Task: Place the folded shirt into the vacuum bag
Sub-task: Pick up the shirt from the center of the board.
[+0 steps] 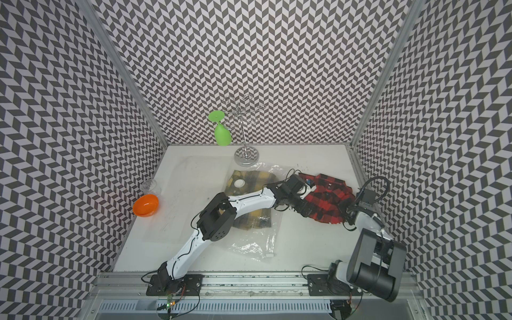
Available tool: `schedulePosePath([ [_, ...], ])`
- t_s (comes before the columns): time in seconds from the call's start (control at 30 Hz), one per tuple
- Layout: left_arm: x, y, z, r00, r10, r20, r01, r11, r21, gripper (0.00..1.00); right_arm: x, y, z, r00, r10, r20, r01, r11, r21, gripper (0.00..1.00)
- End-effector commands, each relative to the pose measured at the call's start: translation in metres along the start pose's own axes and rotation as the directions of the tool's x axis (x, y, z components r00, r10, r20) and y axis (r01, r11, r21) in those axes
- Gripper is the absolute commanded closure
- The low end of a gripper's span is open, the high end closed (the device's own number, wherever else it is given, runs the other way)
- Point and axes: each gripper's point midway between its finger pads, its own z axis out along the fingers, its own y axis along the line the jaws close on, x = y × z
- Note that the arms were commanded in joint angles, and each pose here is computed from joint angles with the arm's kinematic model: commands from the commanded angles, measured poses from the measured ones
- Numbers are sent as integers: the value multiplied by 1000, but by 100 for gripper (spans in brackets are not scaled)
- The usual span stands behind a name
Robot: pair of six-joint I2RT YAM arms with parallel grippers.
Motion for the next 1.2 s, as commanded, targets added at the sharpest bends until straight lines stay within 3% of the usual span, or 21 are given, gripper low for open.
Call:
schedulePosePath([
  [0.0, -46, -38, -54, 993, 42, 110, -52, 994, 96, 2, -24, -4, -16, 994, -80, 71, 71, 990, 122, 96],
  [0.13, -60, -10, -65, 985, -20, 169, 10, 998, 60, 2, -37, 18, -29, 976, -169, 138, 144, 974, 174, 96],
  [0.3, -38, 19, -36, 991, -61, 120, 60, 998, 10, 4, -39, 48, -31, 942, -289, 170, 245, 940, 238, 96],
  [0.6, -22, 10, -9, 994, -63, 90, 59, 997, 48, 5, -31, 93, -25, 871, -459, 176, 394, 866, 308, 94],
  [0.8, 1, -2, 10, 998, -54, 34, 51, 995, 81, 5, -6, 133, -6, 849, -509, 141, 473, 851, 229, 92],
  [0.93, 3, -6, 6, 998, -49, 38, 45, 994, 100, 5, 12, 151, 11, 842, -531, 97, 512, 842, 169, 91],
  [1.17, -16, -8, -34, 994, -53, 97, 43, 994, 101, 5, 7, 146, 15, 819, -564, 101, 533, 815, 229, 92],
])
